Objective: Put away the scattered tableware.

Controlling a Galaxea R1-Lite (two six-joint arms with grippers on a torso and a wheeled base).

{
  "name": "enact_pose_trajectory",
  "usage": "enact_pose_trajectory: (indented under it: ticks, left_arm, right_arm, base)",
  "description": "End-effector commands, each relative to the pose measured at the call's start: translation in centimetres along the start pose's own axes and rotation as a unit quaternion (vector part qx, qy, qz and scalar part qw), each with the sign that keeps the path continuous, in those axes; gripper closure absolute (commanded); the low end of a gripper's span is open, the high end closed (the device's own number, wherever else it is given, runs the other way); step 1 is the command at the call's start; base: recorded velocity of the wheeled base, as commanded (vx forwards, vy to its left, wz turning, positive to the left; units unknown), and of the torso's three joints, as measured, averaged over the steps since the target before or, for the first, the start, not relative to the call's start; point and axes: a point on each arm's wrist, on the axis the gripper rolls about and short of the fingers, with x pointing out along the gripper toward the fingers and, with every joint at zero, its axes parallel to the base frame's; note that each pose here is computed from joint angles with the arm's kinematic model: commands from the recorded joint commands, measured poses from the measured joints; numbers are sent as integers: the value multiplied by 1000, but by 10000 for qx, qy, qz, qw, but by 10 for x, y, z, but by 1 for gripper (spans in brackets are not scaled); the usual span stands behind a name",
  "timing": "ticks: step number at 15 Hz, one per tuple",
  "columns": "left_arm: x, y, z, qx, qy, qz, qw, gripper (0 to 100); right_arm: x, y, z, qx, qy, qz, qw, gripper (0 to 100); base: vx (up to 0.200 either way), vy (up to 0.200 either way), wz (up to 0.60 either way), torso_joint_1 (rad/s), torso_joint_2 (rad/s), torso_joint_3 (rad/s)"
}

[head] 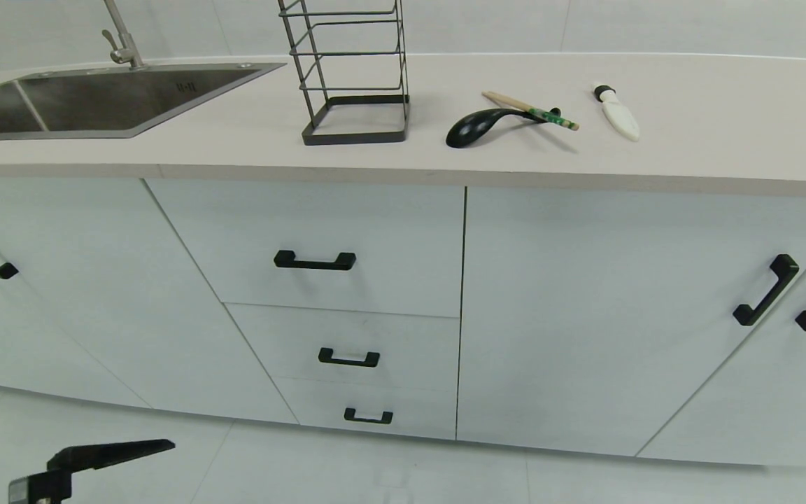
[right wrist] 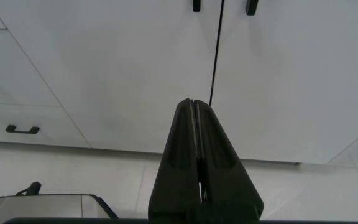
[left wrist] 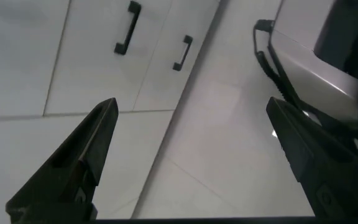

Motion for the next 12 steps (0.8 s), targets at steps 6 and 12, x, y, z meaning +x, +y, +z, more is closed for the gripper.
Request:
enact_pose_trajectory:
  ticks: [6,12]
  left_arm:
    - [39,36,13,1359,262,-278,9900,0]
    - [89,48,18,1765,449,-676,9809,0]
  right_arm:
    - [0,0,0,0,-10,1,10000,100]
    - [0,0,0,0,-10,1,10000,100]
  base:
    - [0,0,0,0,0,0]
    - [0,0,0,0,0,0]
